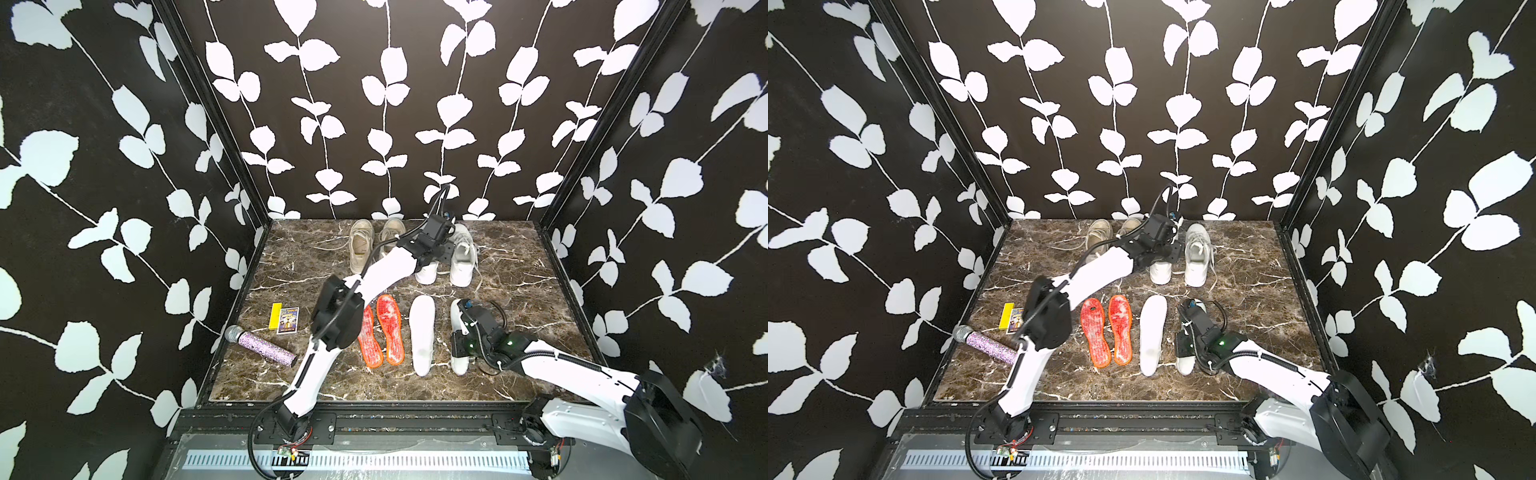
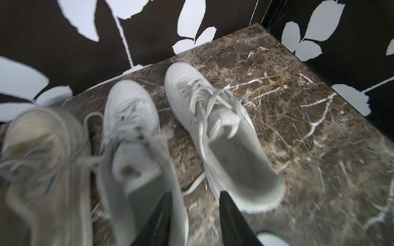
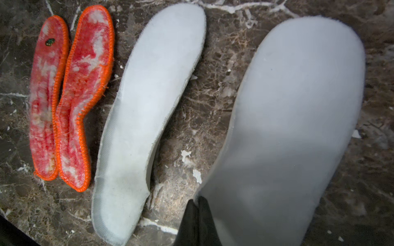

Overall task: Remove the insole from the shoe
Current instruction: Place the insole at the center of the board, then reset both arms

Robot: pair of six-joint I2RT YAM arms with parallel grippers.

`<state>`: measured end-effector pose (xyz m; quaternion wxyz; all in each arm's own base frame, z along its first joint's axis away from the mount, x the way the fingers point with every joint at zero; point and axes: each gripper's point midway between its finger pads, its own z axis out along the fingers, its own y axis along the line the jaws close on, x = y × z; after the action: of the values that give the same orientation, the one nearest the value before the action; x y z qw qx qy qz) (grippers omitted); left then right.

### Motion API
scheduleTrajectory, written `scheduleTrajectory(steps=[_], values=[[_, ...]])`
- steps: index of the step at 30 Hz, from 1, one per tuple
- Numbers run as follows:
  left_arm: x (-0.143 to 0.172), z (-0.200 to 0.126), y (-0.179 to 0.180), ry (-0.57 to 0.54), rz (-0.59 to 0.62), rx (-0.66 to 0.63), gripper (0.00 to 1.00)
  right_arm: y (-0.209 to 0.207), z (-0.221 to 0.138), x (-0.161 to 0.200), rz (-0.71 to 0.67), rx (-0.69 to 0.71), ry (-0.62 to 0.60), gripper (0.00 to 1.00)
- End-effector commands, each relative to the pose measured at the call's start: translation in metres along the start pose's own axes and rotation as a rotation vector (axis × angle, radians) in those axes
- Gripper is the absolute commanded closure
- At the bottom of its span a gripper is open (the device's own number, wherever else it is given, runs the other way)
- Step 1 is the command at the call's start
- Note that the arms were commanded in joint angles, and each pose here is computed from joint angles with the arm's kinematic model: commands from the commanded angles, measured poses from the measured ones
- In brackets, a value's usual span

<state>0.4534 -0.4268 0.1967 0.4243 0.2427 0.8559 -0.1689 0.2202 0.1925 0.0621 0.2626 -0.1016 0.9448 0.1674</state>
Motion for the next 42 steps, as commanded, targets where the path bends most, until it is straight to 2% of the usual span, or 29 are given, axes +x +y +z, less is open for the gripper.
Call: scheduleTrajectory(steps=[1, 8, 11, 14, 21, 24, 26, 28, 30, 32, 33, 34, 38, 40, 42], values=[[-0.018, -0.034, 0.015, -0.076, -0.045, -0.012, 0.57, 0.007, -0.003, -0.012, -0.029, -0.002, -0.039, 1.0], [0.015, -0.059, 0.044, -0.056, -0.084, -0.076, 0.5, 0.004, -0.005, -0.009, -0.036, 0.033, -0.017, 0.98], [0.026, -0.07, 0.055, -0.06, -0.095, -0.106, 0.47, 0.002, -0.011, -0.011, -0.031, 0.042, -0.033, 0.83], [0.032, -0.079, 0.063, -0.061, -0.1, -0.131, 0.46, 0.002, -0.017, -0.013, -0.026, 0.044, -0.047, 0.74], [0.042, -0.095, 0.076, -0.066, -0.095, -0.181, 0.4, 0.001, -0.036, -0.021, -0.02, 0.051, -0.078, 0.62], [0.042, -0.108, 0.084, -0.075, -0.079, -0.217, 0.37, -0.004, -0.062, -0.032, -0.002, 0.104, -0.083, 0.51], [0.039, -0.121, 0.092, -0.087, -0.075, -0.249, 0.32, -0.009, -0.095, -0.05, -0.005, 0.179, -0.089, 0.43], [0.034, -0.136, 0.118, -0.107, -0.106, -0.3, 0.29, -0.011, -0.124, -0.069, -0.031, 0.229, -0.115, 0.36], [0.031, -0.152, 0.137, -0.13, -0.132, -0.348, 0.26, -0.018, -0.148, -0.088, -0.053, 0.3, -0.166, 0.28], [0.033, -0.171, 0.161, -0.151, -0.161, -0.431, 0.19, -0.034, -0.166, -0.104, -0.061, 0.404, -0.245, 0.19], [0.035, -0.18, 0.17, -0.162, -0.173, -0.47, 0.14, -0.042, -0.172, -0.111, -0.063, 0.457, -0.287, 0.17], [0.039, -0.189, 0.182, -0.176, -0.184, -0.518, 0.01, -0.05, -0.178, -0.117, -0.067, 0.505, -0.336, 0.14], [0.063, -0.227, 0.223, -0.224, -0.236, -0.701, 0.0, -0.073, -0.193, -0.134, -0.075, 0.635, -0.49, 0.08], [0.078, -0.239, 0.239, -0.243, -0.258, -0.767, 0.0, -0.084, -0.201, -0.14, -0.07, 0.69, -0.559, 0.01], [0.097, -0.245, 0.252, -0.251, -0.272, -0.811, 0.0, -0.093, -0.201, -0.142, -0.076, 0.723, -0.611, 0.01]])
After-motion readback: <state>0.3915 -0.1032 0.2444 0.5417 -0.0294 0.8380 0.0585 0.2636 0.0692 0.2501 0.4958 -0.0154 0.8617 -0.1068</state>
